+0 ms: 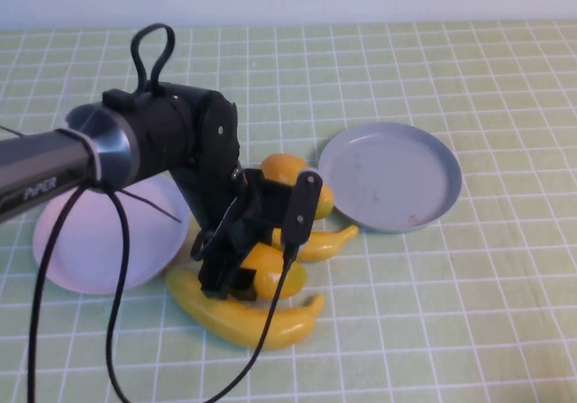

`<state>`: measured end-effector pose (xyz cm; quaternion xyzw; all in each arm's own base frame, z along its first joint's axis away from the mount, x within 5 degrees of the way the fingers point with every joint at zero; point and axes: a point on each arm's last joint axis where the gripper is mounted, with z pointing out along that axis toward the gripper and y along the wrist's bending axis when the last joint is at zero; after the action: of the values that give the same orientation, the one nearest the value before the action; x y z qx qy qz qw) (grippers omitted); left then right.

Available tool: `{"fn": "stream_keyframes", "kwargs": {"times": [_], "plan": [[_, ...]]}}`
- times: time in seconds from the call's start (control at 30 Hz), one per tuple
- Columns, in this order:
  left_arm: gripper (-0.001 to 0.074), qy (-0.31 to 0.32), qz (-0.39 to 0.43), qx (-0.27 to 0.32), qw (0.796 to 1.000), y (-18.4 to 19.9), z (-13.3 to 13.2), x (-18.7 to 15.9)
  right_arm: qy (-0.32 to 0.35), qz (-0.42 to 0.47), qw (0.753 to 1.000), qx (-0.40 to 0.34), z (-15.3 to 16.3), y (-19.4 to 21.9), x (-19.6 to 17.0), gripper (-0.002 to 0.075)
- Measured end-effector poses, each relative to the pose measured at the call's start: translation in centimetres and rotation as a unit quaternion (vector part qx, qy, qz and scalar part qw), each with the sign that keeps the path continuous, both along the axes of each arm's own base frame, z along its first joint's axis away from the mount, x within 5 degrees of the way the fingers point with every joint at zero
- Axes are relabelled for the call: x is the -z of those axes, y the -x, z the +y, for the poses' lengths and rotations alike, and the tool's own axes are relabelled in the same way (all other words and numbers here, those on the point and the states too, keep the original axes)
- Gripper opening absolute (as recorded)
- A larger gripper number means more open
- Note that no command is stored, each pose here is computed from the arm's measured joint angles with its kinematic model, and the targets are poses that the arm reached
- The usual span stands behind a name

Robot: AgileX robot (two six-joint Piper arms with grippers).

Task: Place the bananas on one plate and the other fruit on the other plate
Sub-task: Put one type of fruit in the left plate

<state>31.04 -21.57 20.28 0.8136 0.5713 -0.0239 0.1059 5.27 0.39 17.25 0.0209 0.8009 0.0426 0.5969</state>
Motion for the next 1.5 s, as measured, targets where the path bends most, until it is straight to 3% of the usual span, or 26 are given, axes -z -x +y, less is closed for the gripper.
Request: {"fn": "stream_keyframes", "kwargs": {"times": [0.13,0.27,0.4,0.5,0.7,0.8,0.93,1.3,1.5], "plan": [[0.0533,0.034,-0.006,-0.135,0.99,0.4,0.4,-2.9,0.0,0.0,1.0,0.0,0.0,0.0,0.0,-0.0015],[0.0533,0.055,-0.034,-0.286,0.956,0.2,1.2,-5.9,0.0,0.0,1.0,0.0,0.0,0.0,0.0,-0.0015],[0.0533,0.049,-0.022,-0.457,0.888,-0.6,3.5,-6.8,0.0,0.0,1.0,0.0,0.0,0.0,0.0,-0.0016],[0.0533,0.037,-0.009,-0.545,0.837,-1.9,6.8,-6.7,0.0,0.0,1.0,0.0,0.0,0.0,0.0,-0.0016],[0.0533,0.064,-0.001,-0.665,0.744,-4.7,14.1,-6.4,0.0,0.0,1.0,0.0,0.0,0.0,0.0,-0.0015],[0.0533,0.071,0.014,-0.697,0.713,-5.6,16.4,-5.5,0.0,0.0,1.0,0.0,0.0,0.0,0.0,-0.0015],[0.0533,0.055,0.032,-0.714,0.697,-6.5,17.6,-3.5,0.0,0.0,1.0,0.0,0.0,0.0,0.0,-0.0015],[0.0534,0.019,0.037,-0.715,0.698,-7.2,17.9,-0.9,0.0,0.0,1.0,0.0,0.0,0.0,0.0,-0.0016],[0.0666,0.022,0.027,-0.743,0.668,-7.4,18.1,-1.1,0.0,0.0,1.0,0.0,0.0,0.0,0.0,-0.0016]]}}
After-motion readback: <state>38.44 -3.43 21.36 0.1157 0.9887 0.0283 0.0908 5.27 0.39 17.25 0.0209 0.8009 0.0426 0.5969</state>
